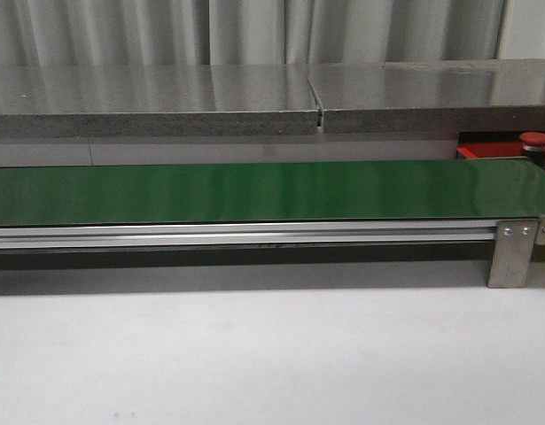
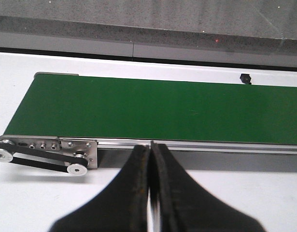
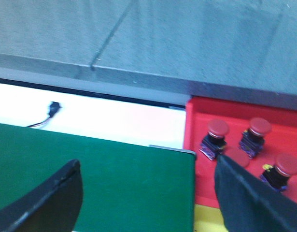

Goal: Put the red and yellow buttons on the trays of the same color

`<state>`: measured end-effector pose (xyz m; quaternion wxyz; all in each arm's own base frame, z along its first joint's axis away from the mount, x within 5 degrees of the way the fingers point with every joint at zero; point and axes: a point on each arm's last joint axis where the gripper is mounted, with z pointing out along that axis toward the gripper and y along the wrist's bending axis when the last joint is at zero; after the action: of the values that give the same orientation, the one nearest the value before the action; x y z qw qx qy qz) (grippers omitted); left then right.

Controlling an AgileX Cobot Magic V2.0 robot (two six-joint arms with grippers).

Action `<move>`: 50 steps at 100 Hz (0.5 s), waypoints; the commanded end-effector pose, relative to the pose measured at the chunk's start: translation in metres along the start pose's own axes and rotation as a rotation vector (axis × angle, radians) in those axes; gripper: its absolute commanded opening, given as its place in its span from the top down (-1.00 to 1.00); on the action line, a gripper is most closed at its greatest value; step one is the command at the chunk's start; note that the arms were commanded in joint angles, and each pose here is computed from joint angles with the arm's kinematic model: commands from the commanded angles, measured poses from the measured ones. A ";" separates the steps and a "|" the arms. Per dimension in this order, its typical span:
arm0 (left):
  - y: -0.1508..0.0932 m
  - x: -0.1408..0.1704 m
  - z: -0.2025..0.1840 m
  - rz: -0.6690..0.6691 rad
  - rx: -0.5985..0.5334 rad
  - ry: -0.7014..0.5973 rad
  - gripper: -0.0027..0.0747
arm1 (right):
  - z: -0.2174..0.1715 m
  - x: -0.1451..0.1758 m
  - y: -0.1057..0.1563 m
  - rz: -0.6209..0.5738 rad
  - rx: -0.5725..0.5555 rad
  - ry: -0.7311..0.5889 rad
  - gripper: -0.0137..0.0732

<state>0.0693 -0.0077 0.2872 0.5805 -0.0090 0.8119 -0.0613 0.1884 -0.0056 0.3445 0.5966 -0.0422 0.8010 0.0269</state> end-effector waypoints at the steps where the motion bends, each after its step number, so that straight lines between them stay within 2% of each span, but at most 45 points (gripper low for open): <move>1: -0.002 -0.014 -0.003 -0.009 0.013 -0.091 0.98 | -0.017 -0.010 0.005 -0.033 -0.010 -0.062 -0.61; 16: -0.002 -0.014 -0.003 -0.009 0.013 -0.091 0.98 | -0.034 0.003 0.014 -0.048 -0.054 -0.052 -0.60; 23: -0.002 -0.014 -0.003 -0.009 0.013 -0.091 0.98 | -0.041 0.011 0.016 -0.050 -0.059 -0.055 -0.50; 33: -0.002 -0.014 -0.003 -0.009 0.013 -0.091 0.98 | -0.050 0.020 0.019 -0.045 -0.061 -0.069 -0.20; 50: -0.002 -0.014 -0.003 -0.009 0.013 -0.091 0.98 | -0.058 0.025 0.022 -0.050 -0.060 -0.089 0.47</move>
<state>0.0693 -0.0077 0.2872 0.5805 -0.0090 0.8119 -0.0613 0.1257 0.0112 0.3251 0.6023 -0.0881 0.7919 0.0480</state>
